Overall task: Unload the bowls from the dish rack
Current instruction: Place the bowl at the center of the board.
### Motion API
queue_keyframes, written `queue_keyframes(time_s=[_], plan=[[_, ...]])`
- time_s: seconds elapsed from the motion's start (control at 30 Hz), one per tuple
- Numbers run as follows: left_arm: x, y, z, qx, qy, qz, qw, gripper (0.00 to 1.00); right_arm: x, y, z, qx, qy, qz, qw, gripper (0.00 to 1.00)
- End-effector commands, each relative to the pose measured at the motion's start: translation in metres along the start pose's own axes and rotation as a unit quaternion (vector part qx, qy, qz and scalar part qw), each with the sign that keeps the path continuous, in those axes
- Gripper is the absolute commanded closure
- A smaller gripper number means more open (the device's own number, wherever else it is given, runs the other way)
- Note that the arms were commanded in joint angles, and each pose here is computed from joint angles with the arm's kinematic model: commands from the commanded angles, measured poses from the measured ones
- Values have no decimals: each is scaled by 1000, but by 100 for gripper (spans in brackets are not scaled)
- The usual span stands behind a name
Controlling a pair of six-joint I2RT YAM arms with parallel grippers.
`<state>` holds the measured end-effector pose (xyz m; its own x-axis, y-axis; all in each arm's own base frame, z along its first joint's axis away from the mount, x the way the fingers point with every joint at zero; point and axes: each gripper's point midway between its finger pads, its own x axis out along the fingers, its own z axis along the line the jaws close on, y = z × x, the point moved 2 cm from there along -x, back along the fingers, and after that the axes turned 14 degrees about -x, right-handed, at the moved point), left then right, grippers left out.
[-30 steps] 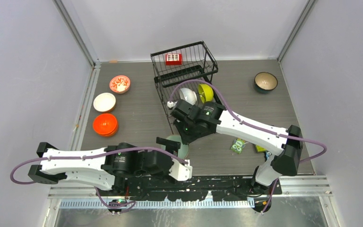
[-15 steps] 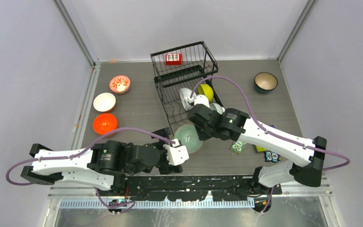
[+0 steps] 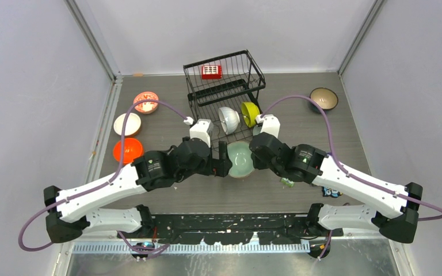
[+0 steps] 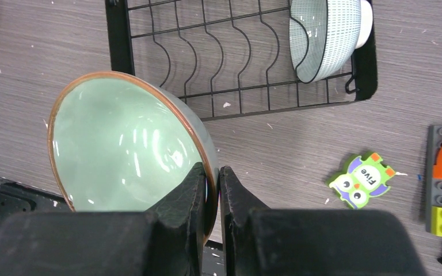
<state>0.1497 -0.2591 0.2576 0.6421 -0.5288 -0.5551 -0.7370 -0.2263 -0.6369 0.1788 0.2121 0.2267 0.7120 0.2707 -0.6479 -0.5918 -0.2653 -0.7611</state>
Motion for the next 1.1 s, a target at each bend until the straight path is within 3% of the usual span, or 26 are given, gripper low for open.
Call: queue_keyframes(time_s=[0.0, 0.13, 0.4, 0.77, 1.07], plan=[[8, -9, -20, -126, 13, -26, 992, 0, -7, -34, 12, 84, -27, -72, 993, 99], [16, -11, -9, -145, -26, -48, 988, 12, -7, -34, 9, 106, -18, -76, 991, 99], [23, -17, 12, -163, -84, -90, 979, 48, -9, -36, 12, 127, -26, -75, 989, 99], [43, -5, 15, -159, -93, -69, 980, 53, -8, -35, 18, 137, -38, -71, 987, 99], [47, -2, 19, -165, -93, -63, 980, 92, -8, -34, 18, 135, -40, -69, 988, 99]])
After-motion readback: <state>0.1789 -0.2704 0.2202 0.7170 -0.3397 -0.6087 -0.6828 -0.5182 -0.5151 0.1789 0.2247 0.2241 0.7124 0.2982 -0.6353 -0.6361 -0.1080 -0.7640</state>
